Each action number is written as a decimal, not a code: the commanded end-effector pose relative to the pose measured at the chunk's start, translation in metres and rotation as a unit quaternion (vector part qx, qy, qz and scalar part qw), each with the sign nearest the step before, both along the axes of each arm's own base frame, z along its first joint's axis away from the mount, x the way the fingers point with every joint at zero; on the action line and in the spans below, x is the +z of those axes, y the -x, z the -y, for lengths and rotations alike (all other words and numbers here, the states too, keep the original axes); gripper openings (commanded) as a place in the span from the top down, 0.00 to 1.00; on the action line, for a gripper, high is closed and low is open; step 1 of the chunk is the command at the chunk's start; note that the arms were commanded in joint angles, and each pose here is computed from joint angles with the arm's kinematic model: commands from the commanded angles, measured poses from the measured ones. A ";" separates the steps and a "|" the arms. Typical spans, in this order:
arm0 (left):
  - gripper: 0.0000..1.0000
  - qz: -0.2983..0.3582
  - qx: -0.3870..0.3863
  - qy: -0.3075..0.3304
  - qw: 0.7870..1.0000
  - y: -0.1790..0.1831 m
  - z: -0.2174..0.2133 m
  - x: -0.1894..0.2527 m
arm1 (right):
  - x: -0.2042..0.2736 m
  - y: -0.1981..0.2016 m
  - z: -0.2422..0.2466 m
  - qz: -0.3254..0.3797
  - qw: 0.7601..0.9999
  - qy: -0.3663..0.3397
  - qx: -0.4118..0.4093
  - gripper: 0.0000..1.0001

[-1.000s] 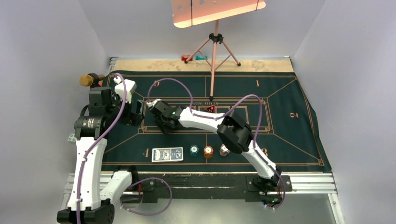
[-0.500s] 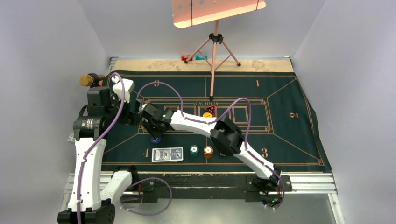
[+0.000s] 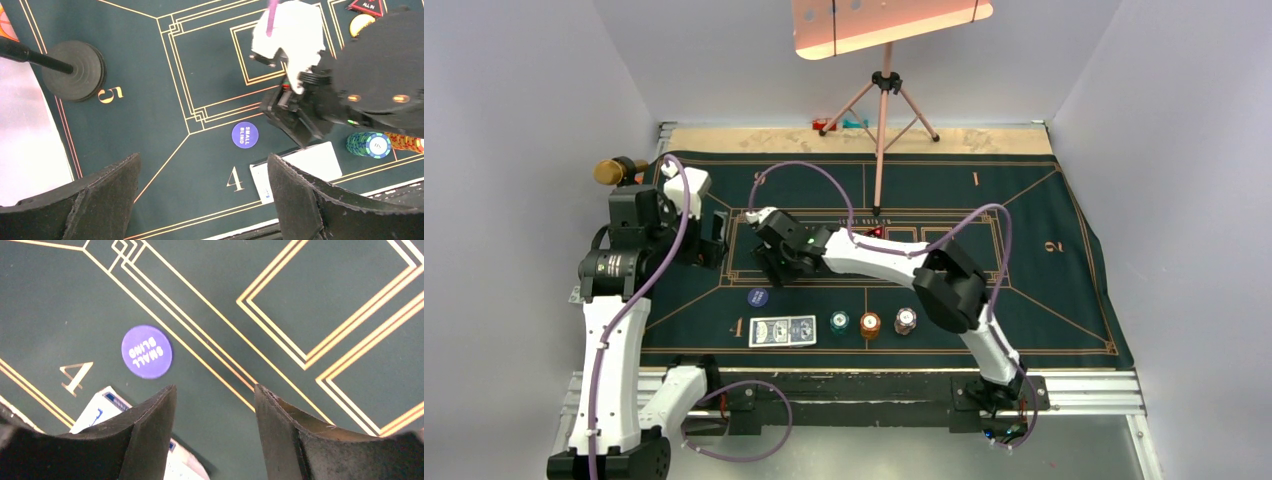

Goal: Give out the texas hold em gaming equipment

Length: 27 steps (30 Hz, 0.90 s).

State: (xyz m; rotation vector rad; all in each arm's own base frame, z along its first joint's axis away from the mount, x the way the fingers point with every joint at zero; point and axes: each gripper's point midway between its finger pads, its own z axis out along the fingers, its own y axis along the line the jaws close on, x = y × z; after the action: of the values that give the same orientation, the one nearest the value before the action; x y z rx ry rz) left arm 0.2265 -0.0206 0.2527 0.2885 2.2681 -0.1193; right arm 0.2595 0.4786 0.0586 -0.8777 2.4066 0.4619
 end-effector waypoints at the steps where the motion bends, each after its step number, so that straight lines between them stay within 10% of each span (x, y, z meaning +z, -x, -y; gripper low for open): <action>1: 0.00 0.028 0.001 0.013 1.000 -0.005 0.003 0.023 | 0.029 0.015 0.001 0.009 0.998 -0.056 0.009 0.39; 27: 0.00 0.038 -0.006 0.047 0.998 0.006 0.013 0.038 | -0.021 0.052 -0.047 -0.036 0.998 -0.024 0.049 0.58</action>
State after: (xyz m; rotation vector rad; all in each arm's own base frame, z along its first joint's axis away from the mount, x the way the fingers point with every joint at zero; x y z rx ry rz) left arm 0.2258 -0.0267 0.2692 0.2268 2.2568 -0.1821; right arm 0.2064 0.5090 0.0285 -0.9863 2.4287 0.5616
